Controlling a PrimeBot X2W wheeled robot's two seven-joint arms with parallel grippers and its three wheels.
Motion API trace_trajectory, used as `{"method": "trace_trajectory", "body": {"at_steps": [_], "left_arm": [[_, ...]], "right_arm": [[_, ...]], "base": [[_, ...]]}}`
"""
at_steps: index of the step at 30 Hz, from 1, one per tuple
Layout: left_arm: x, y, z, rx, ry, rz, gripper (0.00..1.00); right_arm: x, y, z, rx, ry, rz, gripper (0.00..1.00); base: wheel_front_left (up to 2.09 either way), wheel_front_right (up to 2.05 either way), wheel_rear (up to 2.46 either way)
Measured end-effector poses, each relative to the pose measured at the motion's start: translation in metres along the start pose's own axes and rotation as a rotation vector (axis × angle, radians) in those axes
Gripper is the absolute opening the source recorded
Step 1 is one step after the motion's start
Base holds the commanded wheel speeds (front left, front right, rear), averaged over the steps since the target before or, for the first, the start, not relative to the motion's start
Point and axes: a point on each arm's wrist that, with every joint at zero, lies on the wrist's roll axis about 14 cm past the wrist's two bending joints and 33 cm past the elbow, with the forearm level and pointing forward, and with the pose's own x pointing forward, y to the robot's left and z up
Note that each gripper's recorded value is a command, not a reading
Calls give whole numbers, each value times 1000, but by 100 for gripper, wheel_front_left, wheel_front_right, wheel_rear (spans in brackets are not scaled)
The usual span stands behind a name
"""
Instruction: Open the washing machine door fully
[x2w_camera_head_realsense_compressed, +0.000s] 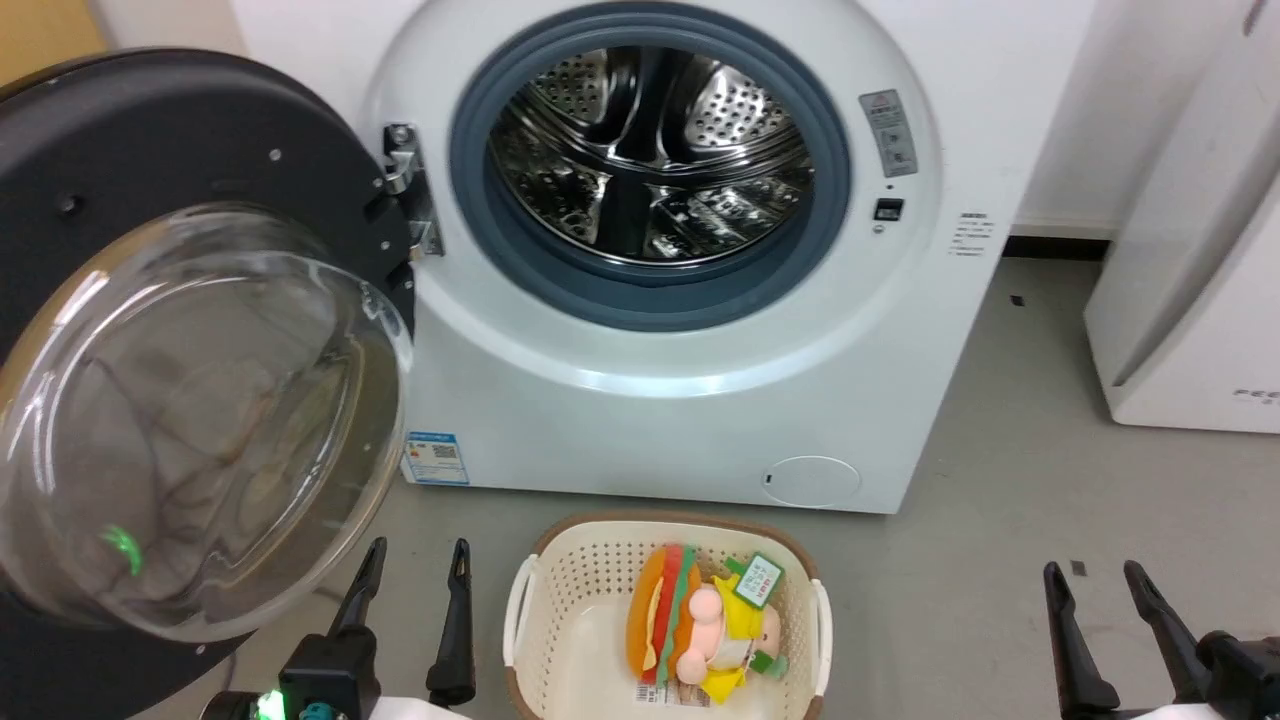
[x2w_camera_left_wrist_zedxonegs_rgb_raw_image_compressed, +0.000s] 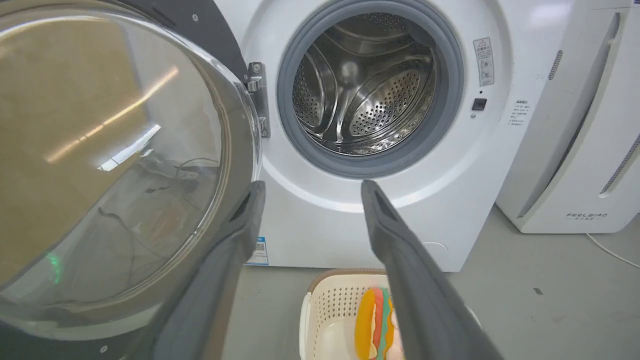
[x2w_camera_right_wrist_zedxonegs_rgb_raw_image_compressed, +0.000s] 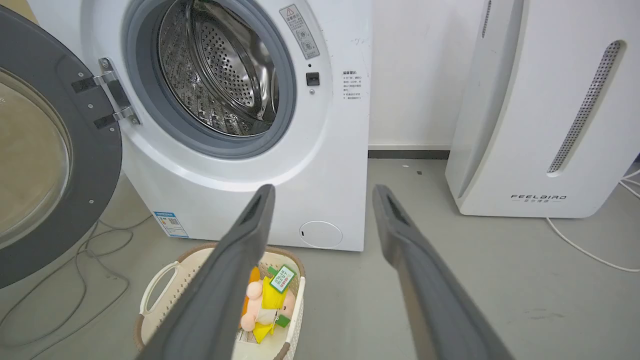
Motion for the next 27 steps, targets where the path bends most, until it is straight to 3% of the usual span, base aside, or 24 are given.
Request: {"method": "trace_trajectory", "body": {"at_steps": [9,19,20,27], "left_arm": [[7,-14,-29,38,122,-45,100],[0,-7,-39,38,164,-16,100],[0,-7,-39,32,166,-15,0],[1,-7,-39,28,165,-11,0]], "right_arm": [[-14,-9,5,-5,-10,-37,100],[-14,-5,2,7,-3,-24,100],[-14,-4,1,8,-1,-23,0],[-14,-4,0,7,2,-23,0]], "base": [[0,0,0],[0,0,0],[0,0,0],[0,0,0]]}}
